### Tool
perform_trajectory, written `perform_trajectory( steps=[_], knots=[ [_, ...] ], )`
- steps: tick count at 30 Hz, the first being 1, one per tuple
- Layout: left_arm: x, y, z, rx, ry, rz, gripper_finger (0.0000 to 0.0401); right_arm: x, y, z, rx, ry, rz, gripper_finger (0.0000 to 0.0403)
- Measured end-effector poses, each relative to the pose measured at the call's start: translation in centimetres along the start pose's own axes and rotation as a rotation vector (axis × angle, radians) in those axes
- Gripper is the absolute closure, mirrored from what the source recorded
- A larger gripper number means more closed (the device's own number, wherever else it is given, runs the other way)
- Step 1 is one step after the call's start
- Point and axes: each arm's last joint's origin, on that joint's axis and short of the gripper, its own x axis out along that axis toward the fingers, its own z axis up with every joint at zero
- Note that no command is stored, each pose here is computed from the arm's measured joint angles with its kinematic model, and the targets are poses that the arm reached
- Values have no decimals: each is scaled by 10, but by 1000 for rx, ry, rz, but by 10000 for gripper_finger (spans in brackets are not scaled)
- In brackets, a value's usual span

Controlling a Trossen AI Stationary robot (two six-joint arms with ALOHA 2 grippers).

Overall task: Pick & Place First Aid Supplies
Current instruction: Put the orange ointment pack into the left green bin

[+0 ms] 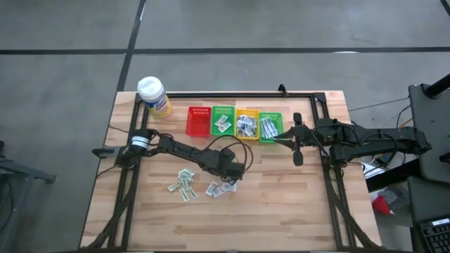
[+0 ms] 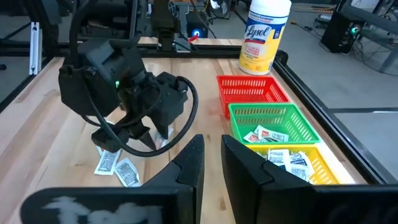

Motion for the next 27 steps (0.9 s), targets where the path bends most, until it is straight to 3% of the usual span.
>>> perform_trajectory(
  steps=[14,24,27],
  knots=[
    [-6,1,4,11,9,13,252,0,0,0,0,0,0,351],
    [-22,-7,14,203,-18,-23,252,0,0,0,-26,0,0,351],
    [-28,-10,16,340,-27,-39,252,0,0,0,-26,0,0,351]
  ],
)
